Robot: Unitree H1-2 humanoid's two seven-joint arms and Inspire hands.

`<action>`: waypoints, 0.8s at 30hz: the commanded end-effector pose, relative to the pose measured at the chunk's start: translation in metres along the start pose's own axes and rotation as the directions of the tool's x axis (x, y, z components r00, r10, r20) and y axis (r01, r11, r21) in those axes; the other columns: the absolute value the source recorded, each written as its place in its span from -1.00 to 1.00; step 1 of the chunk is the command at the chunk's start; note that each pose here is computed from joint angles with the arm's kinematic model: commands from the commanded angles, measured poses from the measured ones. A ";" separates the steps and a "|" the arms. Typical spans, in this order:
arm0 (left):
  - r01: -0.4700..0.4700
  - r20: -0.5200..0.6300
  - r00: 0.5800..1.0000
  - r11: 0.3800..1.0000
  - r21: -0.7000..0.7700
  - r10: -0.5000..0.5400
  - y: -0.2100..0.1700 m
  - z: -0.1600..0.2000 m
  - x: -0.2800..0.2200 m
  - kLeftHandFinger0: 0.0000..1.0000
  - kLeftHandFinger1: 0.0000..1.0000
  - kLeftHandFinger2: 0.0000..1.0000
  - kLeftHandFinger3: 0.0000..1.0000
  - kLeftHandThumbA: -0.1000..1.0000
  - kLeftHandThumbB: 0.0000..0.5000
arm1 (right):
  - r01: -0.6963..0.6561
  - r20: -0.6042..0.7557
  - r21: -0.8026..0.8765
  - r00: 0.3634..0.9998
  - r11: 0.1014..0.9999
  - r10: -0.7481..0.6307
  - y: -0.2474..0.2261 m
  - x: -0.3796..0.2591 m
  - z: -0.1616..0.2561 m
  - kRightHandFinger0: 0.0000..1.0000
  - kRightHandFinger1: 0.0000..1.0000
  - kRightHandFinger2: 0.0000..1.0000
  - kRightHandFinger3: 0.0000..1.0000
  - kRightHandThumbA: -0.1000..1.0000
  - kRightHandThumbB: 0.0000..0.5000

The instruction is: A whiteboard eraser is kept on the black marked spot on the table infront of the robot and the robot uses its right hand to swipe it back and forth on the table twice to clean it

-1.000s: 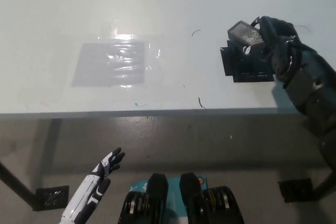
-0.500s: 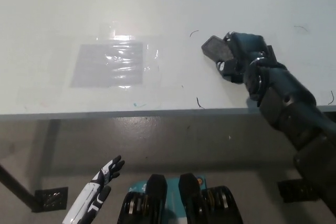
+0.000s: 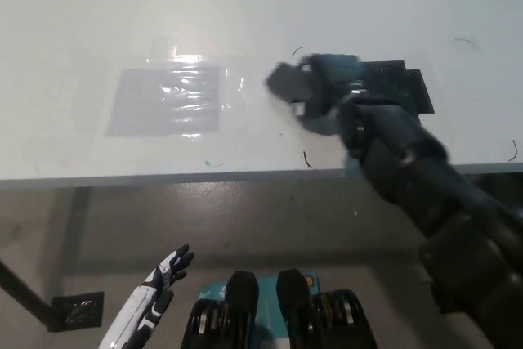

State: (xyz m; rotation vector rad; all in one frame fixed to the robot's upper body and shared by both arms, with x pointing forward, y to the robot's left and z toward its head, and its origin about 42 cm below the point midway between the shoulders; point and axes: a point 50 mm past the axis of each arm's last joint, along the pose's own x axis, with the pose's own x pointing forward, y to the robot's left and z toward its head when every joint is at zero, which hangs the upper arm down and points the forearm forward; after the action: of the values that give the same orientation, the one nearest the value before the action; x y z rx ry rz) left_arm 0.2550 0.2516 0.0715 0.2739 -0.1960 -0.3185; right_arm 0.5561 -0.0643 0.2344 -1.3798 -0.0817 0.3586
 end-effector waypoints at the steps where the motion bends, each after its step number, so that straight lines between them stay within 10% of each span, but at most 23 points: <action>1: -0.009 0.077 0.997 1.000 -0.006 0.009 0.006 0.010 0.013 1.00 1.00 1.00 1.00 1.00 0.48 | 0.086 0.209 -0.063 0.975 0.994 -0.072 -0.053 0.007 0.089 -1.00 -0.95 -0.80 -0.36 -0.04 0.04; 3: -0.009 0.083 0.997 1.000 -0.006 0.009 0.007 0.011 0.016 1.00 1.00 1.00 1.00 1.00 0.50 | 0.085 0.231 -0.066 0.971 0.994 -0.068 -0.053 0.006 0.103 -0.97 -0.89 -0.70 -0.14 -0.04 0.05; 8: -0.023 0.091 0.996 1.000 -0.011 0.024 0.009 0.012 0.017 1.00 1.00 1.00 1.00 1.00 0.59 | 0.078 0.255 -0.065 0.965 0.995 -0.059 -0.048 0.004 0.124 -1.00 -1.00 -1.00 -0.58 -0.05 0.10; 13: -0.021 0.089 0.996 1.000 -0.017 0.022 0.009 0.011 0.012 1.00 1.00 1.00 1.00 1.00 0.61 | 0.055 0.224 -0.057 0.974 0.997 -0.041 -0.039 0.005 0.113 -1.00 -0.97 -0.91 -0.50 -0.05 0.07; 18: -0.015 0.079 0.997 1.000 -0.013 0.016 0.008 0.012 0.010 1.00 1.00 1.00 1.00 1.00 0.56 | 0.031 0.143 -0.057 0.989 0.998 -0.022 -0.033 0.007 0.071 -0.85 -0.84 -0.66 -0.25 -0.12 0.02; 21: -0.014 0.078 0.997 1.000 -0.005 0.014 0.010 0.011 0.008 1.00 1.00 1.00 1.00 1.00 0.54 | 0.011 0.084 -0.093 0.996 0.996 -0.003 -0.025 0.006 0.039 -0.42 -0.36 -0.07 0.18 -0.05 -0.05; 24: -0.003 0.071 0.997 1.000 0.001 0.003 0.010 0.009 0.004 1.00 1.00 1.00 1.00 1.00 0.45 | -0.006 0.023 -0.086 1.000 0.996 0.008 -0.010 0.002 -0.005 -0.89 -0.82 -0.54 -0.32 -0.20 -0.03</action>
State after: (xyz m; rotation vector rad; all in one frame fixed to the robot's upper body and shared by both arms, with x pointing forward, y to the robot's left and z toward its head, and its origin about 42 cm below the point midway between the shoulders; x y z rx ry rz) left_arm 0.2634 0.2514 0.0765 0.2558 -0.2161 -0.3132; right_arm 0.5497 -0.0287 0.2452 -1.4196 -0.1487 0.4353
